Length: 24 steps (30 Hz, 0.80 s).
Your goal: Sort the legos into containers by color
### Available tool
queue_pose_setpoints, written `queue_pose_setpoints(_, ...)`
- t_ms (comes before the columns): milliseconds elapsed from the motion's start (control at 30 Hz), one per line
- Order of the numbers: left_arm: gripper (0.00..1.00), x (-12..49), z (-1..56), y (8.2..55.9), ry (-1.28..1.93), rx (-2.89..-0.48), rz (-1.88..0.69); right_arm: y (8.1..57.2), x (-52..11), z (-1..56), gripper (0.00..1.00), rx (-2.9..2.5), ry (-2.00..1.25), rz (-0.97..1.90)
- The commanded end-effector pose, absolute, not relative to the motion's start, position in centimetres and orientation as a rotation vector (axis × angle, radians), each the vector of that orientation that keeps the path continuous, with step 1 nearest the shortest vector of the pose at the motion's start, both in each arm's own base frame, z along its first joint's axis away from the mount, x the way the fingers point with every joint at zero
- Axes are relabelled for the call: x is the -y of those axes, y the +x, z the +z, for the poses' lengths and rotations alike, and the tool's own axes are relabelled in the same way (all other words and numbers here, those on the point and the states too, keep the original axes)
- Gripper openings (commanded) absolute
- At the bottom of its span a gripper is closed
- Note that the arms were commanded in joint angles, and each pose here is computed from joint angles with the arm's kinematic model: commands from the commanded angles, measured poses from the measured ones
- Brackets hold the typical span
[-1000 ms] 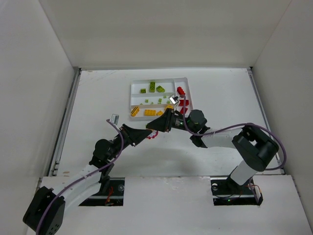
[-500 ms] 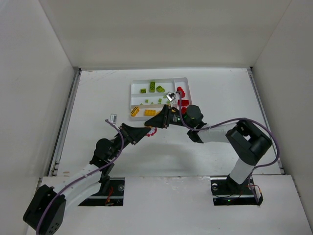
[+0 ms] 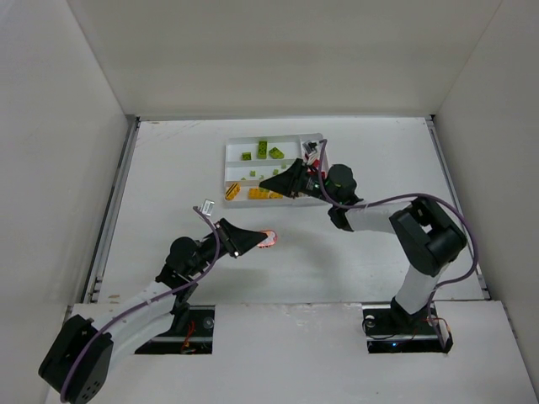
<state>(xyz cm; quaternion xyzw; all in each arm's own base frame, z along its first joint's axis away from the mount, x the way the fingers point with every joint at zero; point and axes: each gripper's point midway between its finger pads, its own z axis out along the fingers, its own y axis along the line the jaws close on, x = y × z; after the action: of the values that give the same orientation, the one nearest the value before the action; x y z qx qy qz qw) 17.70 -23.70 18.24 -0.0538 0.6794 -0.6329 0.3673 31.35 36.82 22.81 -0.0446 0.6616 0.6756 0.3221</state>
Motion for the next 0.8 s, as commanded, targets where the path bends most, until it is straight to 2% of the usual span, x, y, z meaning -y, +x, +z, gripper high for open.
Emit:
queue_pose_setpoints(0, 0.22, 23.1, 15.9, 16.5, -0.103, -1.767, -1.612, 33.4, -37.2, 24.5, 0.33, -1.669, -0.141, 1.725)
queue_pose_setpoints(133, 0.24, 21.9, 16.1, 18.4, -0.210, -1.730, -1.553, 39.0, -35.8, 22.5, 0.35, -1.745, -0.037, 1.518)
queue_pose_setpoints(300, 0.24, 20.1, 16.2, 21.3, -0.354, -1.675, -1.428, 47.0, -32.0, 18.2, 0.35, -1.883, 0.130, 1.059)
queue_pose_setpoints(433, 0.24, 19.5, 15.7, 22.5, -0.397, -1.675, -1.360, 51.1, -29.1, 14.8, 0.35, -1.988, 0.208, 0.745)
queue_pose_setpoints(767, 0.24, 19.4, 13.6, 22.1, -0.402, -1.720, -1.309, 56.5, -27.3, 11.9, 0.38, -2.065, 0.227, 0.515)
